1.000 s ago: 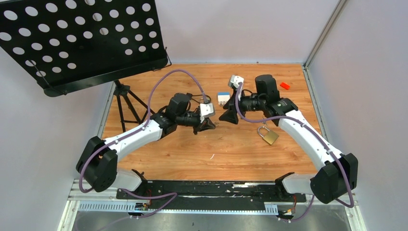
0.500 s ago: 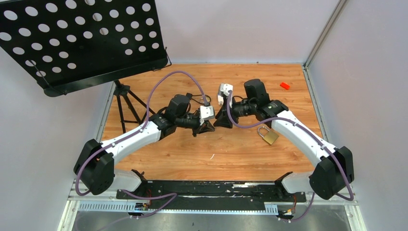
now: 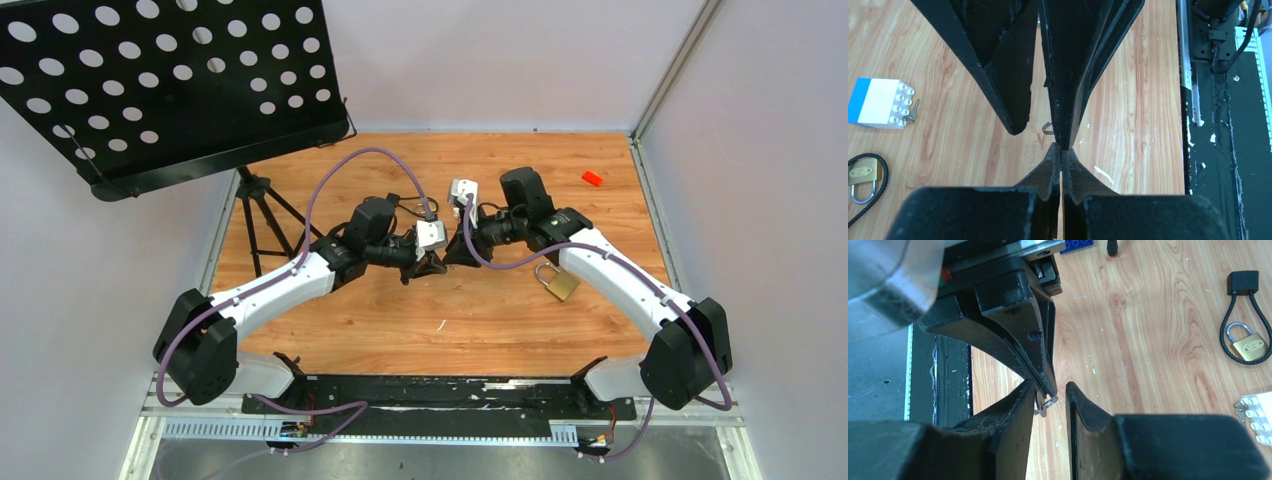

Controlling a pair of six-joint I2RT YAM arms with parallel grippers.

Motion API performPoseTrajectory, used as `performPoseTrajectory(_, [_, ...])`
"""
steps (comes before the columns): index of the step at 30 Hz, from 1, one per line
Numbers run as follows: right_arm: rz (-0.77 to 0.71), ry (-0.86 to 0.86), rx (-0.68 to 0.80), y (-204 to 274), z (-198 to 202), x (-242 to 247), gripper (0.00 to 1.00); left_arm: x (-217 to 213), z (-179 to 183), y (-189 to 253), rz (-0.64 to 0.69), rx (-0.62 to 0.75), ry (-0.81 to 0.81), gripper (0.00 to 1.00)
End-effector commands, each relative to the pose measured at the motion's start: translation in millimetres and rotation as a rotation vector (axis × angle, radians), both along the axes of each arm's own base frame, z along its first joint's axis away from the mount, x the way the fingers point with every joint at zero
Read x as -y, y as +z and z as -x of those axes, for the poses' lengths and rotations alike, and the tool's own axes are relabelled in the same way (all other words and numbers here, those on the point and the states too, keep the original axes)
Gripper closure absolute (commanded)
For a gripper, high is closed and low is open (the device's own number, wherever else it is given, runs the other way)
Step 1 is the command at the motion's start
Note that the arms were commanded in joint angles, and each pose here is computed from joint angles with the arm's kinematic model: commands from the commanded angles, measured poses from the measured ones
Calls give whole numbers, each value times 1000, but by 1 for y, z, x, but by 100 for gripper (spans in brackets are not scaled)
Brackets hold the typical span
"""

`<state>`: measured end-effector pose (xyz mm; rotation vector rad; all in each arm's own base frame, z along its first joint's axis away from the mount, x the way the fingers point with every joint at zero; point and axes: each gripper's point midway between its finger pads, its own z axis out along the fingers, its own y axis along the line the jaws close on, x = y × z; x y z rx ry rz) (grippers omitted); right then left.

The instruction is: Unlock with the key

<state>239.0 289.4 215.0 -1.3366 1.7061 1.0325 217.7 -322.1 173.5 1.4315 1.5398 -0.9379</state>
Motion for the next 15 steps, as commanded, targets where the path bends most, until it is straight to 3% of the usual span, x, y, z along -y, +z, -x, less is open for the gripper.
performPoseTrajectory(1, [15,28,32,-1,2,1,71,1,1,15,32,55,-15,100])
performPoseTrajectory(15, [41,42,17,-9,4,2,78,1,1,15,31,55,-13,100])
